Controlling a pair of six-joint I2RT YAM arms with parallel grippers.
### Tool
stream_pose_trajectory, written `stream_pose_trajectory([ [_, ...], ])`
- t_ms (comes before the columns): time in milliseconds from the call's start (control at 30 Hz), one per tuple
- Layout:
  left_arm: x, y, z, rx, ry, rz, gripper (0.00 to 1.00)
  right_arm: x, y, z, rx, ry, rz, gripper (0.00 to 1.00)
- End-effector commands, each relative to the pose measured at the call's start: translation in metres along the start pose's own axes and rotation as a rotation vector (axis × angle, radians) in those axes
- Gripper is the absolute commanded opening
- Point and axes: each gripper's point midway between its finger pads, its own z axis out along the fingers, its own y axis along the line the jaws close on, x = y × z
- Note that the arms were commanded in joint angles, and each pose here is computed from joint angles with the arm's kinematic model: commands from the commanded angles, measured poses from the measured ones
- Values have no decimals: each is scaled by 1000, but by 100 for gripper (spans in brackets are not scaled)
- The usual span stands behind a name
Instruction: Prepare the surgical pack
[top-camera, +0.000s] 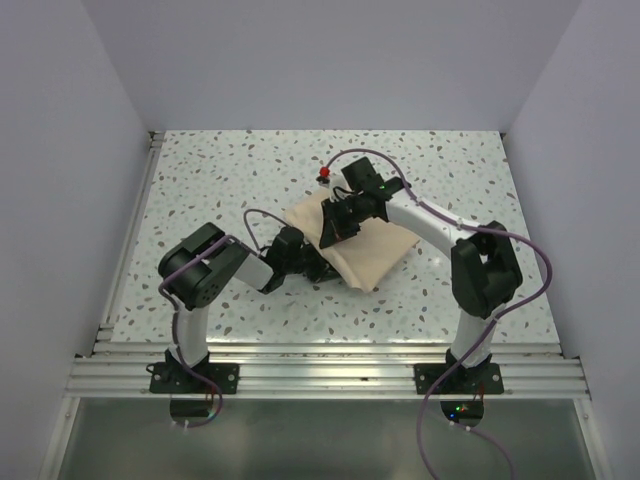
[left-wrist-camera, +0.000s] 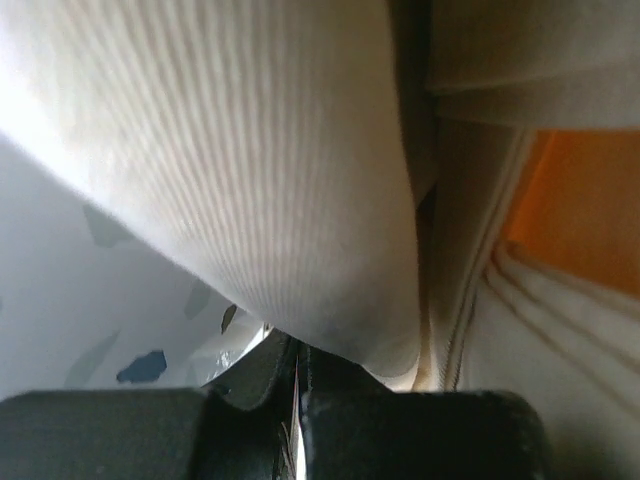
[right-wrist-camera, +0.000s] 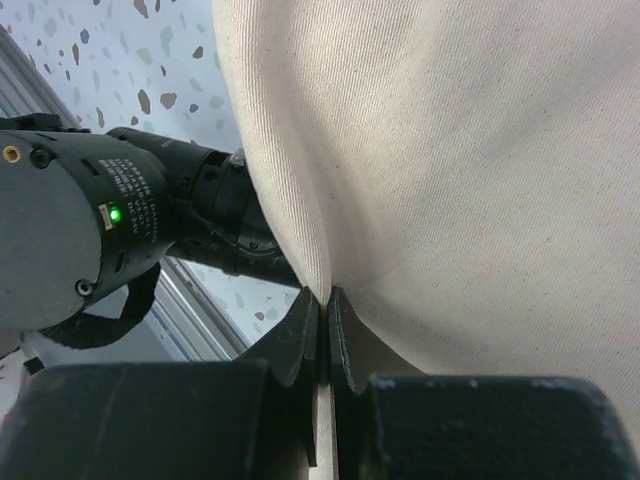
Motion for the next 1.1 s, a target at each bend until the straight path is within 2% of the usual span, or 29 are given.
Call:
stream_pose_trajectory([
  [0,-12,-25,-1,156,-25,-9,0,-2,39,-14,-150,4,10,0],
  [233,-14,-24,-4,179,-23,-21,0,-6,27,-18,-169,-11,69,0],
  [533,-21,-13,-1,172,-2,-55,0,-4,53,-21,-330,11,123,0],
  [1067,-32,-11,-1,149,-31,-35,0,2,77,-23,-490,31,205,0],
])
